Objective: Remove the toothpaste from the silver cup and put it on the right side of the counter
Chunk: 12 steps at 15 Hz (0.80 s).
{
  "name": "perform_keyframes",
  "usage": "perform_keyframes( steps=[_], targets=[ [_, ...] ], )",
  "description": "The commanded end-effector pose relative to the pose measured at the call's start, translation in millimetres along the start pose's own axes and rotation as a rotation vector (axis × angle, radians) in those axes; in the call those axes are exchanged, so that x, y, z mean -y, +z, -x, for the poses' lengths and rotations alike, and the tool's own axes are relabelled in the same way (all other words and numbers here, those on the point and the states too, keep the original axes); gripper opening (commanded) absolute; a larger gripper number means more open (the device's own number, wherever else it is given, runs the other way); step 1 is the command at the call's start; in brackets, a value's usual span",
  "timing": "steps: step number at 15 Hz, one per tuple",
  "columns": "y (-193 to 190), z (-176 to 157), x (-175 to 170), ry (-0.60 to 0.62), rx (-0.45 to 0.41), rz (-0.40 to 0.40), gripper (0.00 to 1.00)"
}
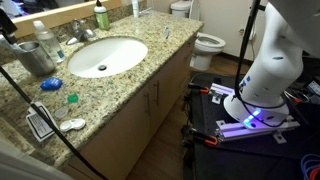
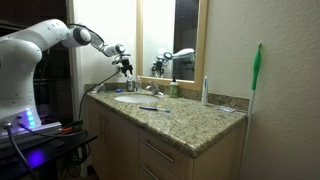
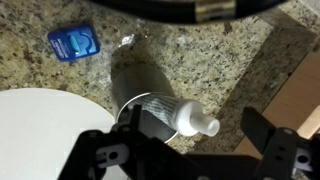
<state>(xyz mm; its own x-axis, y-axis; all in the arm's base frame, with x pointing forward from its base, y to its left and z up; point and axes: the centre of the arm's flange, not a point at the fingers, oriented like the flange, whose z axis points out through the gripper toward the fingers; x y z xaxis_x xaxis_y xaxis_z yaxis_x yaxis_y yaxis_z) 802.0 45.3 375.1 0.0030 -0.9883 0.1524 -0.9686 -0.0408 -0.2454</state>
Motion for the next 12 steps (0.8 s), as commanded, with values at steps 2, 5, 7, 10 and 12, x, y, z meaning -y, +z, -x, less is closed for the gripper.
perform_keyframes(
  steps=[2,5,7,10,12],
  targets=[
    [9.8,-7.8,1.7,0.022,0.006,0.031,0.66],
    [15.1,-13.7,1.6,0.028,0.009,0.040,0.45],
    [19.3,-20.6,0.5,0.031,0.013,0.048,0.31],
    [17.7,-26.3,2.5,0.041,0.047,0.061,0.18],
    [13.0,-25.2,7.2,0.060,0.075,0.076,0.12]
  ],
)
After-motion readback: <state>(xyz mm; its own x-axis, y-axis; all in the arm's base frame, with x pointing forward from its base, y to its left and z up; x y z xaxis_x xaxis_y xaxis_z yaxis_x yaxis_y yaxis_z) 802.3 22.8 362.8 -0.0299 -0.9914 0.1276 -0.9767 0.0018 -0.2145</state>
